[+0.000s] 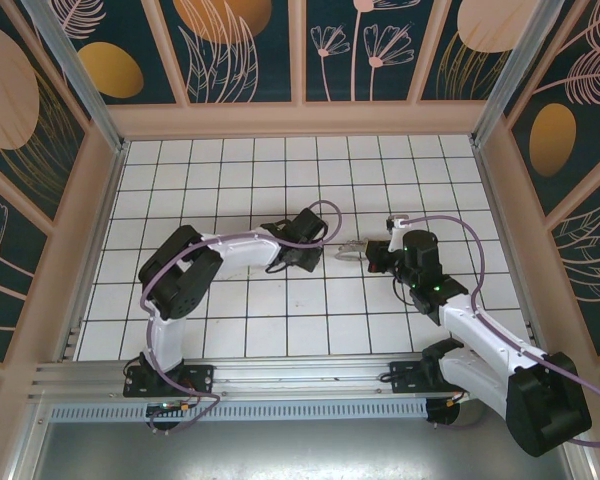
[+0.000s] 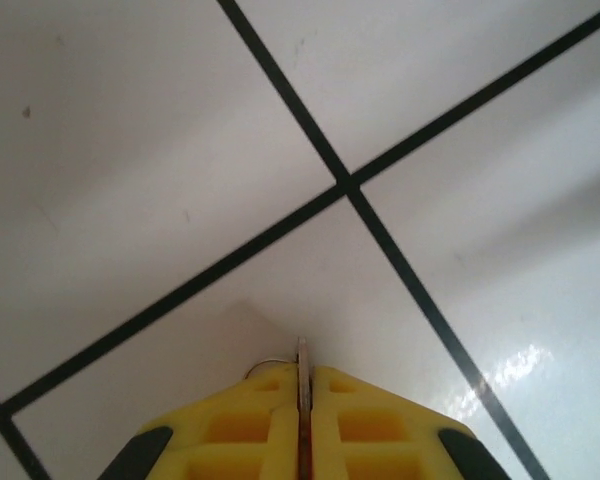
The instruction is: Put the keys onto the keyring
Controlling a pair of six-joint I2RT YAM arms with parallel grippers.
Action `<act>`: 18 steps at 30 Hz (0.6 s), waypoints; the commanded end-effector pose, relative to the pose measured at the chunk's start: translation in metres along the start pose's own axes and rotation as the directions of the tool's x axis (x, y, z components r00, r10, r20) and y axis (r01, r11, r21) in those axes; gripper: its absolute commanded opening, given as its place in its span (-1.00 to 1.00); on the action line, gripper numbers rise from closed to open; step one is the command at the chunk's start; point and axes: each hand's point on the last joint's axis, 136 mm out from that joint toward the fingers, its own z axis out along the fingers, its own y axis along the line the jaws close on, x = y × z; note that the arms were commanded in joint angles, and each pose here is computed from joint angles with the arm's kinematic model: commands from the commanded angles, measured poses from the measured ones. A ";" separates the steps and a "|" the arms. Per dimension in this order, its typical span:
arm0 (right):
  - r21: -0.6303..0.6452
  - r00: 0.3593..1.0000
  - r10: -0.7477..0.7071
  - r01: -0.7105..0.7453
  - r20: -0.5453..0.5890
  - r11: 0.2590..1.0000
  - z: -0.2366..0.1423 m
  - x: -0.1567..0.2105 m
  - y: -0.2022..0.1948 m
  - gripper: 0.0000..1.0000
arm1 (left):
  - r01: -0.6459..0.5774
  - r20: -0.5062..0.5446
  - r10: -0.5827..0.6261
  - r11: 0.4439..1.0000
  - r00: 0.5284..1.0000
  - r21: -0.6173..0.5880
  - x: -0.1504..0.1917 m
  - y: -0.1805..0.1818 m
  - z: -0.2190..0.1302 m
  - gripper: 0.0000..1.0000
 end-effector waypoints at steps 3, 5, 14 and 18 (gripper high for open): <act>0.002 0.999 -0.012 0.012 0.041 1.000 -0.003 -0.013 0.001 -1.00 | -0.008 -0.048 0.010 0.999 0.999 0.053 0.025 -0.006 -0.014 -0.84; -0.001 0.999 -0.012 0.012 0.041 1.000 -0.003 -0.013 0.002 -1.00 | -0.008 -0.042 0.011 0.997 0.999 0.080 0.026 -0.010 -0.019 -0.81; -0.005 0.999 -0.009 0.009 0.039 1.000 -0.003 -0.013 0.003 -1.00 | -0.003 -0.050 0.010 0.990 0.999 0.140 0.034 -0.018 -0.033 -0.53; -0.007 0.999 -0.011 0.011 0.039 1.000 -0.003 -0.013 0.003 -1.00 | 0.027 -0.047 -0.020 0.985 0.999 0.170 0.037 -0.022 -0.039 -0.51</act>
